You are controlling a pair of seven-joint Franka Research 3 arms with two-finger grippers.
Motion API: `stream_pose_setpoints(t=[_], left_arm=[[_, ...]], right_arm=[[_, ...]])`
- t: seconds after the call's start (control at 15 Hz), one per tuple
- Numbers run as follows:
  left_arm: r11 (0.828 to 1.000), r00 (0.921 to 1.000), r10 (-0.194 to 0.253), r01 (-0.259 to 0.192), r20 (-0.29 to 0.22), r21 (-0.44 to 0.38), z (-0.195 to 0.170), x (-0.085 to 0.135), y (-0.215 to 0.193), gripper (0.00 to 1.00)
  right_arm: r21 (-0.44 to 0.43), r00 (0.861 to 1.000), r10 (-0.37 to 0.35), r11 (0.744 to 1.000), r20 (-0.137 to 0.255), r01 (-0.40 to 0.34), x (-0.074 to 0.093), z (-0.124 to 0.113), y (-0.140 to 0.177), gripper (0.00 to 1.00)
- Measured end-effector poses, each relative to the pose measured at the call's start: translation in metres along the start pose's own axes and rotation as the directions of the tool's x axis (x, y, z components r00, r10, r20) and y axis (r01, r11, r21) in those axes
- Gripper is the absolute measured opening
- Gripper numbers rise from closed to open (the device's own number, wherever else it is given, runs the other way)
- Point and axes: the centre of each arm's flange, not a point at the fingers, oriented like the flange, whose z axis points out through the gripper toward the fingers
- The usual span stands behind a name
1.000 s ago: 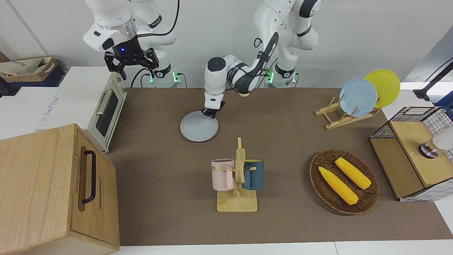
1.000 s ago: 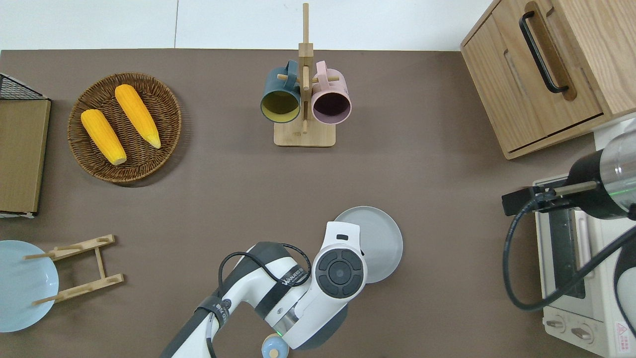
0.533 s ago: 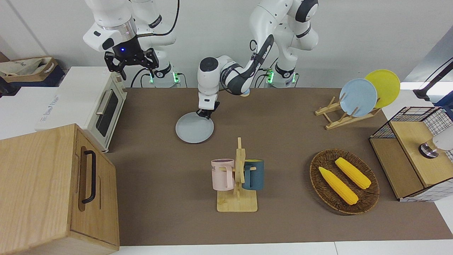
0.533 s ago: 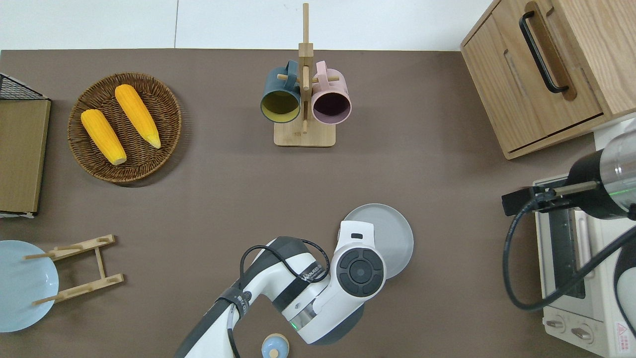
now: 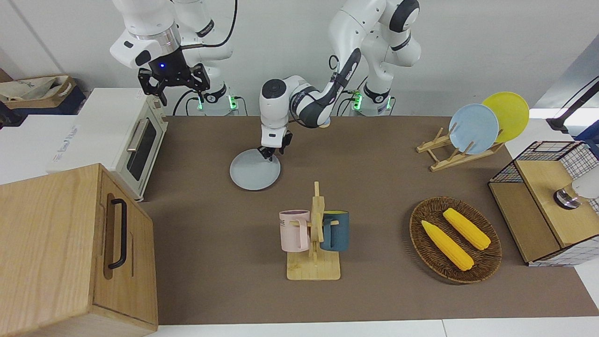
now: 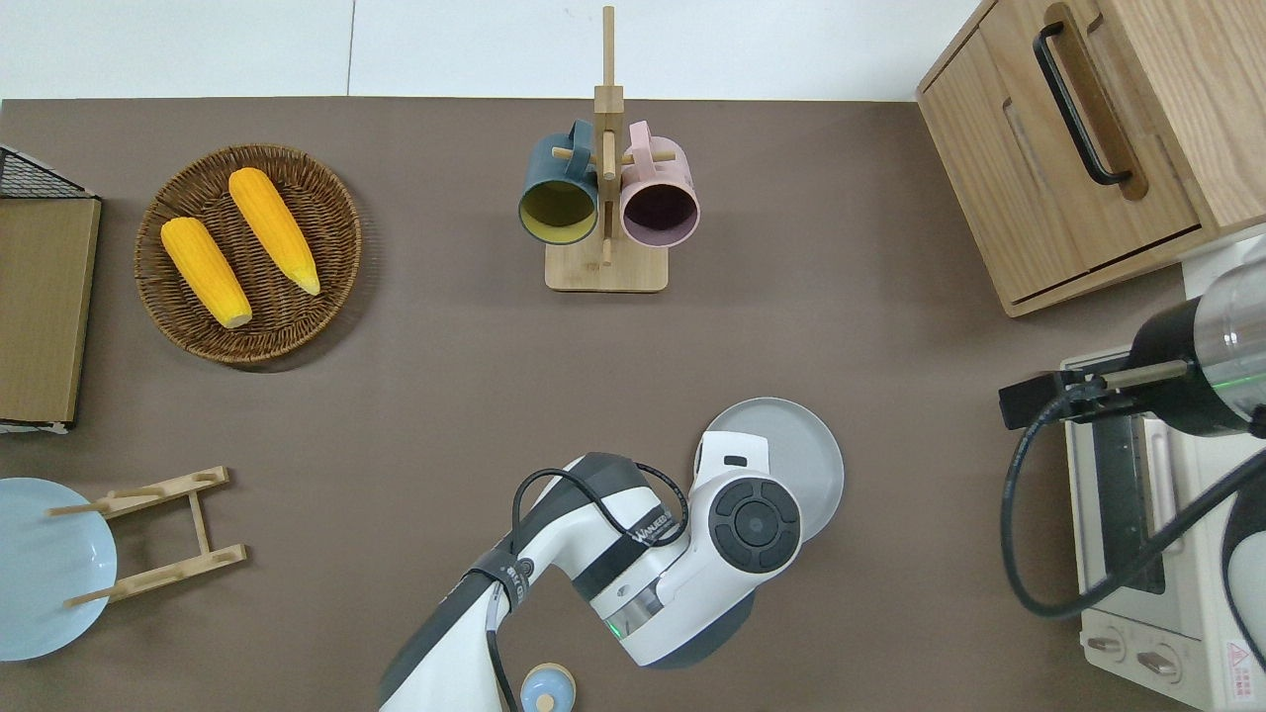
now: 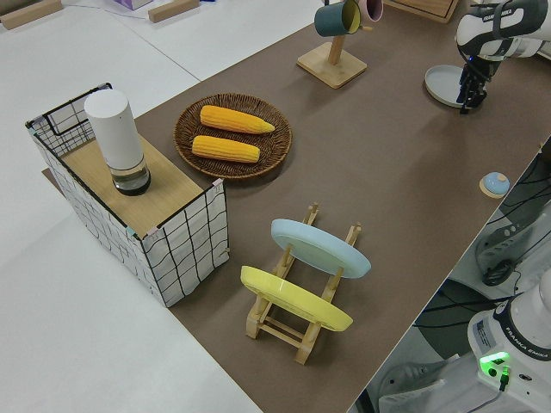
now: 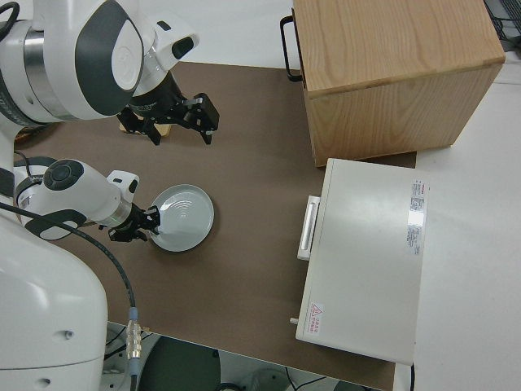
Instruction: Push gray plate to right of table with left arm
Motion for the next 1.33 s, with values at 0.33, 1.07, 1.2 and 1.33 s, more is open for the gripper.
stream_pose_setpoints(t=[0.33, 1.07, 1.2, 1.33], left_arm=[[0.998, 0.9990, 0.044, -0.044, -0.004, 0.052, -0.006, 0.012, -0.003, 1.00], [0.966, 0.9820, 0.173, -0.184, 0.075, 0.184, -0.141, 0.250, -0.099, 1.00], [0.965, 0.9787, 0.185, -0.198, 0.088, 0.172, -0.163, 0.287, -0.121, 1.00], [0.961, 0.9715, 0.214, -0.228, 0.101, 0.155, -0.179, 0.322, -0.145, 1.00]], right_arm=[[0.000, 1.000, 0.000, 1.000, 0.000, 0.000, 0.000, 0.000, 0.000, 0.99], [0.000, 1.000, 0.000, 1.000, 0.000, 0.000, 0.000, 0.000, 0.000, 0.99], [0.000, 1.000, 0.000, 1.000, 0.000, 0.000, 0.000, 0.000, 0.000, 0.99], [0.000, 1.000, 0.000, 1.000, 0.000, 0.000, 0.000, 0.000, 0.000, 0.99]])
